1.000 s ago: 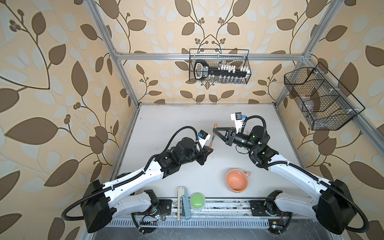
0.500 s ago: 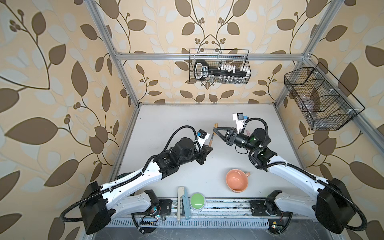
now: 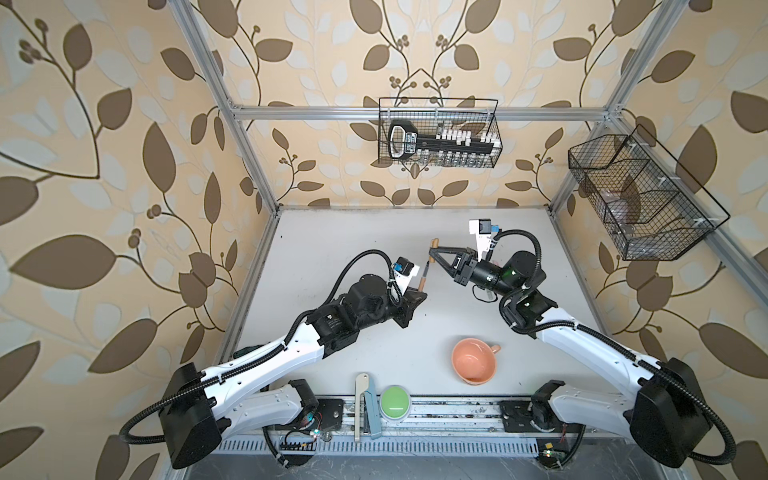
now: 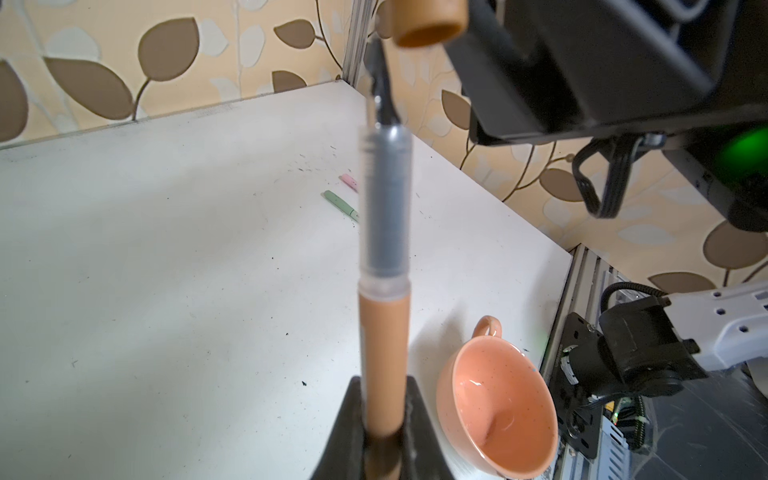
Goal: Insert the pens into the pen caps
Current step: 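Align the cap opening over the pen nib held by the left gripper, then push the cap down onto the pen nib with the right gripper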
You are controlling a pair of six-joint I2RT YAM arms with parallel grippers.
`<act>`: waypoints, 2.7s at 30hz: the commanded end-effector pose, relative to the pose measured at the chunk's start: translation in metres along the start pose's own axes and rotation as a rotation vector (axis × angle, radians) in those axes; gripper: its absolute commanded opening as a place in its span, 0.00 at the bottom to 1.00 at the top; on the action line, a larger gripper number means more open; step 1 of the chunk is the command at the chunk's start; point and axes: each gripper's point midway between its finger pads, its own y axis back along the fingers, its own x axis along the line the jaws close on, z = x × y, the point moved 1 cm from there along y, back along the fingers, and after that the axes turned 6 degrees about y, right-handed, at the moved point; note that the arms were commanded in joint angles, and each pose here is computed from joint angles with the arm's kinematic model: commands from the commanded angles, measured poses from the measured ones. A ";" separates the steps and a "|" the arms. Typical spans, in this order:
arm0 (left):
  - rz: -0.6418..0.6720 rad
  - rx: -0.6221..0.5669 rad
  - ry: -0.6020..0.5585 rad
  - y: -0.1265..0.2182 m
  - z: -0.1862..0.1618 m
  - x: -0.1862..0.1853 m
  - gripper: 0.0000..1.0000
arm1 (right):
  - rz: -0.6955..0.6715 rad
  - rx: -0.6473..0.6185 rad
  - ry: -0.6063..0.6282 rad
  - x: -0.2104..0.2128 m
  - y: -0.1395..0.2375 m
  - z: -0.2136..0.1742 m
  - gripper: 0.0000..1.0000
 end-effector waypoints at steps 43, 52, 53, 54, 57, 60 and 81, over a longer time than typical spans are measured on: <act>-0.074 -0.119 -0.035 0.010 0.034 -0.021 0.00 | 0.009 -0.016 -0.008 0.004 -0.004 -0.021 0.00; -0.087 -0.133 -0.037 0.016 0.037 -0.025 0.00 | -0.052 -0.007 0.033 -0.004 0.001 -0.022 0.00; -0.090 -0.130 -0.036 0.015 0.037 -0.025 0.00 | -0.047 -0.015 0.039 -0.002 0.000 -0.018 0.00; -0.092 -0.127 -0.034 0.015 0.036 -0.025 0.00 | -0.032 -0.021 0.050 0.002 -0.001 -0.012 0.00; -0.091 -0.110 -0.026 0.012 0.031 -0.024 0.00 | -0.016 -0.036 0.098 0.012 -0.006 0.006 0.00; -0.090 -0.096 -0.024 0.011 0.027 -0.023 0.00 | -0.017 -0.045 0.126 0.014 -0.009 0.018 0.00; -0.072 -0.094 -0.039 0.009 0.027 -0.020 0.00 | 0.026 -0.020 0.089 0.021 -0.004 0.006 0.00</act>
